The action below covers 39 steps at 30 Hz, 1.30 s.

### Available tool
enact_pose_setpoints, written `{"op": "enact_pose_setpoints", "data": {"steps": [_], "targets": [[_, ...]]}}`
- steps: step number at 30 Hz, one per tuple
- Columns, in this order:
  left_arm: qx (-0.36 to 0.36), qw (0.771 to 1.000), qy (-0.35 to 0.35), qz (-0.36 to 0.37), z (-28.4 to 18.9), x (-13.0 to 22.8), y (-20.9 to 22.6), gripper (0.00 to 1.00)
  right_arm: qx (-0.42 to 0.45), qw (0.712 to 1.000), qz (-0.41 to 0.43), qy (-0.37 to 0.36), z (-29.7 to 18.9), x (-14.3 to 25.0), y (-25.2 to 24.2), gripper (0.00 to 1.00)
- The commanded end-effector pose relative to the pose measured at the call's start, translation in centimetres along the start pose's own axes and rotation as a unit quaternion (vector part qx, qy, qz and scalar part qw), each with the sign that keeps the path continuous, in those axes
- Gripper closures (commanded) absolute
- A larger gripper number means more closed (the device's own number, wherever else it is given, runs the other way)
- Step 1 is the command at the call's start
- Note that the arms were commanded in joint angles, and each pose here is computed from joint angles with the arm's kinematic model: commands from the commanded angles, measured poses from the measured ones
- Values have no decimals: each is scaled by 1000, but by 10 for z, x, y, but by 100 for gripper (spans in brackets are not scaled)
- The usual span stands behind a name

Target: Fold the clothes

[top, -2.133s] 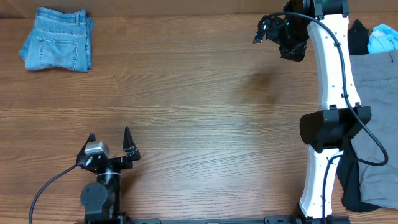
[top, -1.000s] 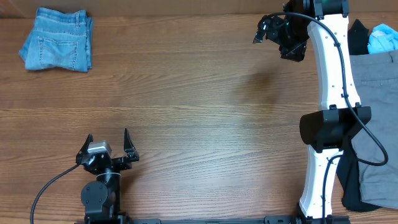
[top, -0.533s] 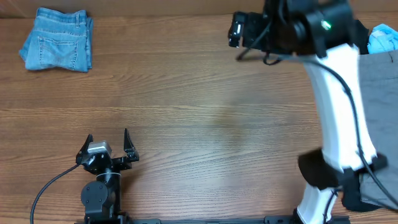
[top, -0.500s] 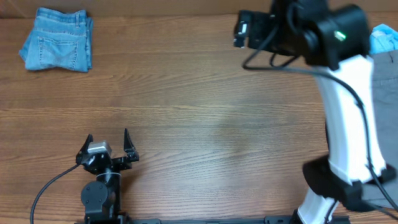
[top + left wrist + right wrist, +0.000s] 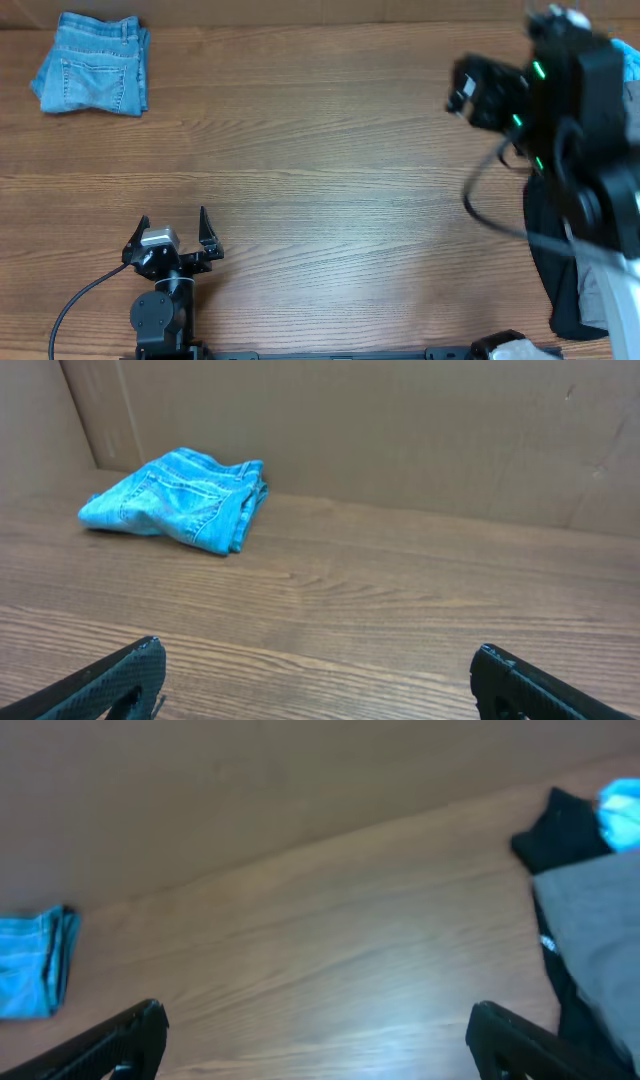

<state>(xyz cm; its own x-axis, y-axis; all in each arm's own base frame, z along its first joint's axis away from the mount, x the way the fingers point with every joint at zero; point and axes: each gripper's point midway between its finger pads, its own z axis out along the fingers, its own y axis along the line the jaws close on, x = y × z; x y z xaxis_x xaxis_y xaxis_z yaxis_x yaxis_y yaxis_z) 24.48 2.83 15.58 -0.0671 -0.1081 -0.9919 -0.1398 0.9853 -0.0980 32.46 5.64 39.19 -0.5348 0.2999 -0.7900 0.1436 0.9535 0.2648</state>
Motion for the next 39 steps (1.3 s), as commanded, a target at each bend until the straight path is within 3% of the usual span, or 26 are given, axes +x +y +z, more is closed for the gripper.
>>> {"op": "enact_pose_setpoints", "data": {"steps": [1,12,19,25,34,39], "targets": [[-13,1000,-7,6,0,-2,5,0,21,999,14,-24,-11,29,-37,0],[-13,1000,-7,6,0,-2,5,0,-40,992,-1,-116,-3,149,-91,0],[-13,1000,-7,6,0,-2,5,0,-94,981,6,-170,21,196,-101,0],[-13,1000,-7,6,0,-2,5,0,-115,972,6,-203,41,207,-104,0],[-13,1000,-7,6,0,-2,5,0,-138,946,2,-292,40,186,-100,0],[-13,1000,-7,6,0,-2,5,0,-120,945,8,-303,42,184,-109,0]]}}
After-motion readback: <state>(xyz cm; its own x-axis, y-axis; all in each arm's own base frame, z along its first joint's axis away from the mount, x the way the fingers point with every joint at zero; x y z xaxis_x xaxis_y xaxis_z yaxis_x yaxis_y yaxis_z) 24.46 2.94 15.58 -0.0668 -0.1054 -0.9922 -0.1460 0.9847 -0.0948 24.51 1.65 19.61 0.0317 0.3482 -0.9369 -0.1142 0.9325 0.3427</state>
